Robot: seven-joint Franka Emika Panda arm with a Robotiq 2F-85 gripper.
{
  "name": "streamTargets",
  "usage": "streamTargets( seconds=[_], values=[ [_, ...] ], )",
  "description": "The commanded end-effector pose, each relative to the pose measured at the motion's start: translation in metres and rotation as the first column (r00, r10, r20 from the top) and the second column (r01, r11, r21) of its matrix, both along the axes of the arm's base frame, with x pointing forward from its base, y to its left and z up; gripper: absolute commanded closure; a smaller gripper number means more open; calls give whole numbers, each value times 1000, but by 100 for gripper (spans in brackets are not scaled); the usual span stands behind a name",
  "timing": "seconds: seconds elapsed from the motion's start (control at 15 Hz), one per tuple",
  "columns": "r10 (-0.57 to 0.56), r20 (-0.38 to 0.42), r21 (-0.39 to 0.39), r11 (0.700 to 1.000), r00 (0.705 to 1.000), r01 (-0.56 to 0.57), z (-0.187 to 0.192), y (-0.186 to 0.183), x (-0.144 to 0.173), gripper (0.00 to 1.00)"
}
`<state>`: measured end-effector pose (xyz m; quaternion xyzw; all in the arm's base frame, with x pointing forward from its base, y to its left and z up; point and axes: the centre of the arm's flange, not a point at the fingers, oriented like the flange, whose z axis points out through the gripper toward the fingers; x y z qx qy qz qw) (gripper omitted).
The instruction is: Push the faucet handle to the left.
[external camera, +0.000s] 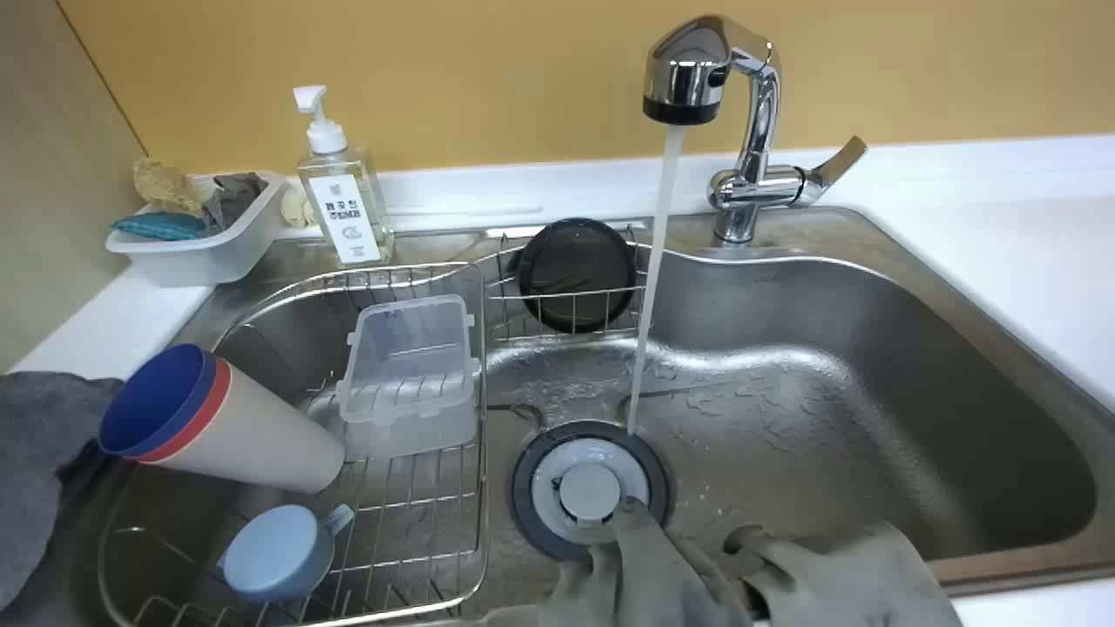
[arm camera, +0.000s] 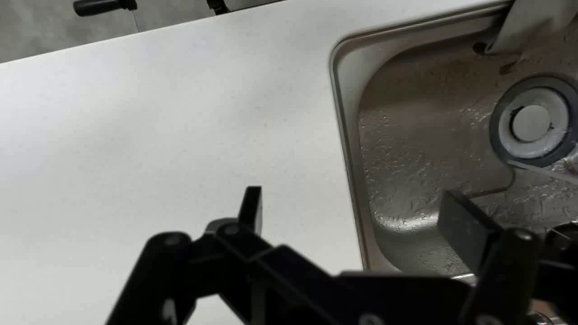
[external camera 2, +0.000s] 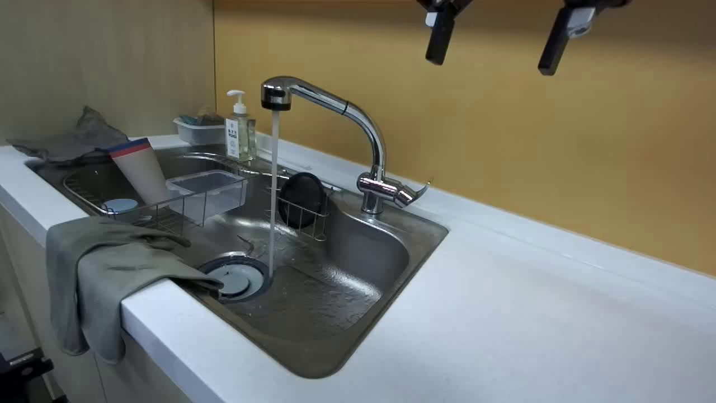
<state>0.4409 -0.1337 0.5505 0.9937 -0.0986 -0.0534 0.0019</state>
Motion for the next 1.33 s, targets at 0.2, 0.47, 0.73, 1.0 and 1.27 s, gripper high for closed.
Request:
streamTargets(
  seconds=[0.2, 0.47, 0.73, 1.0, 1.27],
  values=[
    [0, -4, 1, 1000, 1000, 0, -2, 0, 0, 0],
    [0, -8, 1, 1000, 1000, 0, -4, 0, 1, 0],
    [0, -10, 2, 1000, 1000, 0, -4, 0, 1, 0],
    [-10, 44, -8, 1000, 999, 11, -19, 6, 18, 0],
    [23, 89, 27, 999, 996, -25, -33, 15, 37, 0]
  ],
)
